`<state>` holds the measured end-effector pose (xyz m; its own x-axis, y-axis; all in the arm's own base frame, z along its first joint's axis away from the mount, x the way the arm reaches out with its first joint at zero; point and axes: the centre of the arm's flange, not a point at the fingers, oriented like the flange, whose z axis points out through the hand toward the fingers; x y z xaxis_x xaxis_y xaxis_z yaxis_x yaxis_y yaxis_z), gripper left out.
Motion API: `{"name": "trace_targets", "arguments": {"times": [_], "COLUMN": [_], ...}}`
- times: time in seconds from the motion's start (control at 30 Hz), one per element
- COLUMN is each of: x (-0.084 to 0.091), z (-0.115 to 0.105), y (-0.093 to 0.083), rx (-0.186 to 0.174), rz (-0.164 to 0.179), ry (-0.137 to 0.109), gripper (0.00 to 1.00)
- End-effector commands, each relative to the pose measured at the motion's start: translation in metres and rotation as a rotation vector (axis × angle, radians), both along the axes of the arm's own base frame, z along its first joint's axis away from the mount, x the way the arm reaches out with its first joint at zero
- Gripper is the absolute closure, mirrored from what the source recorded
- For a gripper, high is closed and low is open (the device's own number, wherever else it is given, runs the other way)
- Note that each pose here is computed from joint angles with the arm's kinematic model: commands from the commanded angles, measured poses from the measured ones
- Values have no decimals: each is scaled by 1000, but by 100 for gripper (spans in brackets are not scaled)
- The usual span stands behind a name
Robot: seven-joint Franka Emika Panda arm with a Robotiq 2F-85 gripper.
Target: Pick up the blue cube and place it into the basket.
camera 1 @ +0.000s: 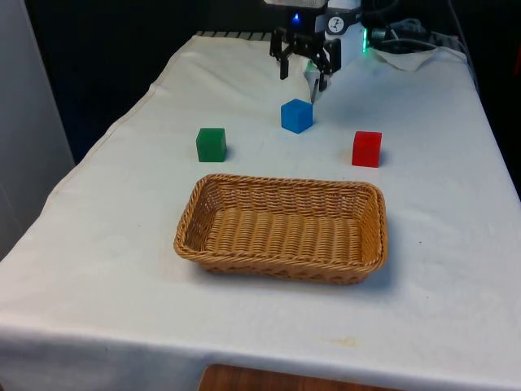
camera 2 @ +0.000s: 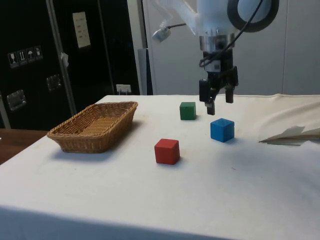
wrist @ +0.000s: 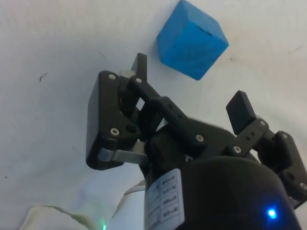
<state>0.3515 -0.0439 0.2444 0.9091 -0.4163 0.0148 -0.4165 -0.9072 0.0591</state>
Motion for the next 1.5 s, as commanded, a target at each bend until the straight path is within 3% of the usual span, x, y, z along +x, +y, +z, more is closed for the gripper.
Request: {"name": "trace_targets", "arguments": {"times": [0.0,0.23,0.27,0.3,0.57,0.6,0.67,1.07,1.23,1.47], "x": [1,1,0,1,2,0,1,0,0,0], "z": [-2,-15,-16,-17,-32,-32,-35,-44,-46,-55], "y": [-1,0,1,1,0,2,-3,-23,-25,-24], "rx": [-2,-2,3,-2,-1,7,1,4,3,3], "rz": [-6,-4,-1,-2,3,4,2,-2,-4,-5], "ry": [-11,-34,-21,-37,-59,-47,-58,-36,-21,-25], "gripper": [0,0,0,0,0,0,0,0,0,0]}}
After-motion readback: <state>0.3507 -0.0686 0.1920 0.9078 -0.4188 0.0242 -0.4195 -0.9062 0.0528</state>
